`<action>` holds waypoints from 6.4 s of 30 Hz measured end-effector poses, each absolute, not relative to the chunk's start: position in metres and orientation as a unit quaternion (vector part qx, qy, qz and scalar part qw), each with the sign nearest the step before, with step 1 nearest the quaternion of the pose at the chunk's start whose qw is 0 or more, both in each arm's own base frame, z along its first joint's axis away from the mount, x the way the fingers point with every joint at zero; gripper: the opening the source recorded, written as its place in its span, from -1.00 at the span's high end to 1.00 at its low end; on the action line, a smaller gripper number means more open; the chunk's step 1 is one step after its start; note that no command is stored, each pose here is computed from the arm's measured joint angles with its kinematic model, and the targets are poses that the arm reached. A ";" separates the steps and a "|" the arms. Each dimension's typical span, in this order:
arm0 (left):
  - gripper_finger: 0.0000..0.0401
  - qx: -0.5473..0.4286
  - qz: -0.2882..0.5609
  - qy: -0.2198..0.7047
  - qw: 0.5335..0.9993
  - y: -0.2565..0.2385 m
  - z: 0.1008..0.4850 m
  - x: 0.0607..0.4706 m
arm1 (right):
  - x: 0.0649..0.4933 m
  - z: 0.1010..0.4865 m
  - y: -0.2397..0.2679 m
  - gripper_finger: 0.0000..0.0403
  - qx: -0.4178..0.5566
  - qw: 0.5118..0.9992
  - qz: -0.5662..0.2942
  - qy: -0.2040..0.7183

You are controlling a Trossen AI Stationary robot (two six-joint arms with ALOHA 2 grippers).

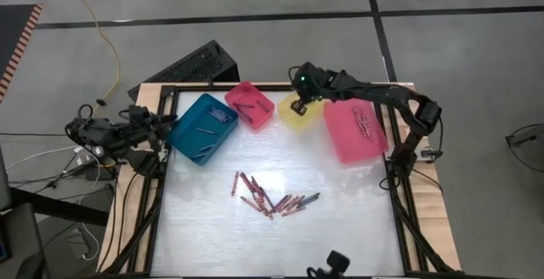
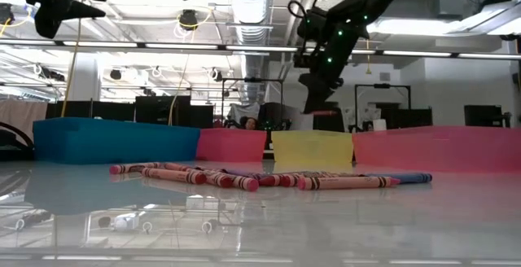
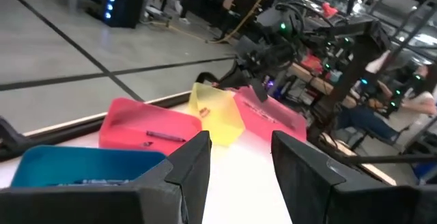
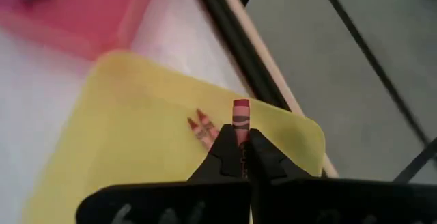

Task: Sort crayons
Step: Put the red crayon into the yellow bin, then put the blue crayon into the blue bin

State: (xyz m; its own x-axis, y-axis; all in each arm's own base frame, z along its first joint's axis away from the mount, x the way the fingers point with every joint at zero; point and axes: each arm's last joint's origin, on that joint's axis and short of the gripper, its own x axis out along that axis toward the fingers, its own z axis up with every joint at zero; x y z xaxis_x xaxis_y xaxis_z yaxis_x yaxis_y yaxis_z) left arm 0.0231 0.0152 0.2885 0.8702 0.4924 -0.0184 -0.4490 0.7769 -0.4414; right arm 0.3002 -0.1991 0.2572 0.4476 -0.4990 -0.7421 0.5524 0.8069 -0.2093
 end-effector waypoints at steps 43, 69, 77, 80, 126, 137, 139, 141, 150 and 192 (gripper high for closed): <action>0.27 -0.231 0.281 -0.061 0.929 0.017 0.289 0.022 | 0.346 0.284 -0.129 0.27 0.057 0.854 0.007 0.517; 0.27 -0.190 0.256 -0.035 0.947 0.015 0.286 0.023 | 0.306 0.211 0.094 0.28 0.021 0.789 0.027 0.613; 0.27 -0.187 0.259 -0.023 0.947 0.015 0.283 0.023 | 0.316 0.196 0.105 0.29 0.010 0.795 0.039 0.606; 0.27 -0.188 0.258 -0.019 0.948 0.015 0.282 0.023 | 0.318 0.187 0.108 0.29 -0.008 0.790 0.036 0.612; 0.27 -0.186 0.264 -0.008 0.946 0.016 0.279 0.022 | 0.294 0.211 0.129 0.29 0.066 0.838 0.018 0.542; 0.27 -0.184 0.271 -0.008 0.945 0.016 0.279 0.022 | 0.281 0.180 0.192 0.29 0.077 0.831 0.038 0.550; 0.27 -0.183 0.271 -0.007 0.945 0.016 0.278 0.022 | 0.279 0.174 0.198 0.29 0.073 0.826 0.038 0.557; 0.27 -0.183 0.272 -0.007 0.945 0.016 0.278 0.022 | 0.278 0.167 0.201 0.29 0.069 0.821 0.035 0.566; 0.27 -0.181 0.275 -0.006 0.944 0.016 0.278 0.022 | 0.276 0.144 0.204 0.34 0.044 0.795 0.006 0.605; 0.27 -0.186 0.266 -0.005 0.946 0.016 0.278 0.022 | 0.387 0.228 0.074 1.00 -0.117 0.866 0.022 0.486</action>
